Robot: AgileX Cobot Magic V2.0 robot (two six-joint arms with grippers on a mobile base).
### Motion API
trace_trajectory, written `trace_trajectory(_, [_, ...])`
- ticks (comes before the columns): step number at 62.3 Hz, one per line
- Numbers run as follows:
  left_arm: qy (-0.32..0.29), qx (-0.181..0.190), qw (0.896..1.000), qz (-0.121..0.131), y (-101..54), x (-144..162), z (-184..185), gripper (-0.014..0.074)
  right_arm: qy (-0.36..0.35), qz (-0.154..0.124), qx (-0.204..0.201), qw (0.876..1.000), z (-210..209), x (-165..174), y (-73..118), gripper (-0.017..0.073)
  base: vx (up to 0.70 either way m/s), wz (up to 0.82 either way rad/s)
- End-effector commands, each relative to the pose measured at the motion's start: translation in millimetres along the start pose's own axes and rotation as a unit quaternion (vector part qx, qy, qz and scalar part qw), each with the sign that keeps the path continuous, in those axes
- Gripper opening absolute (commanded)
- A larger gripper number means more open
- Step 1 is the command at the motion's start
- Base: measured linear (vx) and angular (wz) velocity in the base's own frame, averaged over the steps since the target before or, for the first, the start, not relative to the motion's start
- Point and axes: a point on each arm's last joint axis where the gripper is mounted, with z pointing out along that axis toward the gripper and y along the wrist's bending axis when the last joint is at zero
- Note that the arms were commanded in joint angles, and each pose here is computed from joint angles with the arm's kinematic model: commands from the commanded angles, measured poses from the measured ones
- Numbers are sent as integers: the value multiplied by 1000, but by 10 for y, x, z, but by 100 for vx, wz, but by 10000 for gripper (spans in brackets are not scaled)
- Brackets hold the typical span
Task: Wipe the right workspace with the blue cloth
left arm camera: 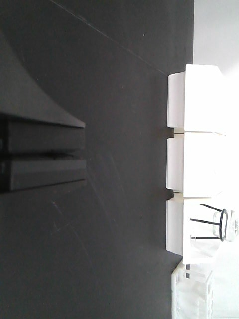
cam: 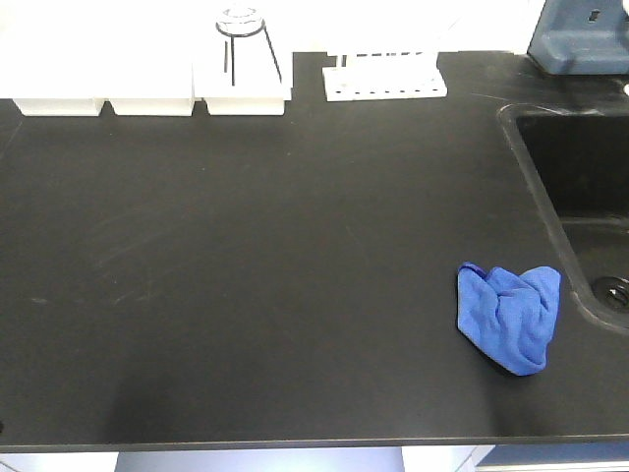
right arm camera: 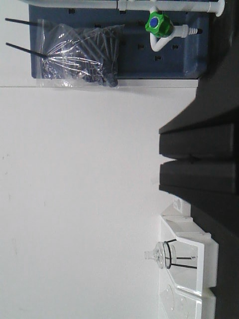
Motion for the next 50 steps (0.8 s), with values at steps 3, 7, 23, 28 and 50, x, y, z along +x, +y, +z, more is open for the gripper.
trace_trajectory(3, [-34, 9, 999, -3, -13, 17, 14, -6, 71, -18, -4, 997, 307, -445, 16, -8, 0, 0])
trace_trajectory(7, [-34, 9, 999, -3, -13, 17, 14, -6, 157, -20, -11, 987, 525, -570, 28, -8, 0, 0])
trace_trajectory(23, [-34, 9, 999, -3, -13, 17, 14, -6, 416, -12, -29, 909, 1413, -610, 56, -8, 0, 0])
trace_trajectory(28, [-34, 9, 999, -3, -13, 17, 14, -6, 430, -5, -31, 902, 1605, -564, 63, -8, 0, 0])
trace_trajectory(50, [-34, 9, 999, -3, -13, 17, 14, -6, 533, -21, -35, 845, 1946, -35, 40, 52, 0, 0])
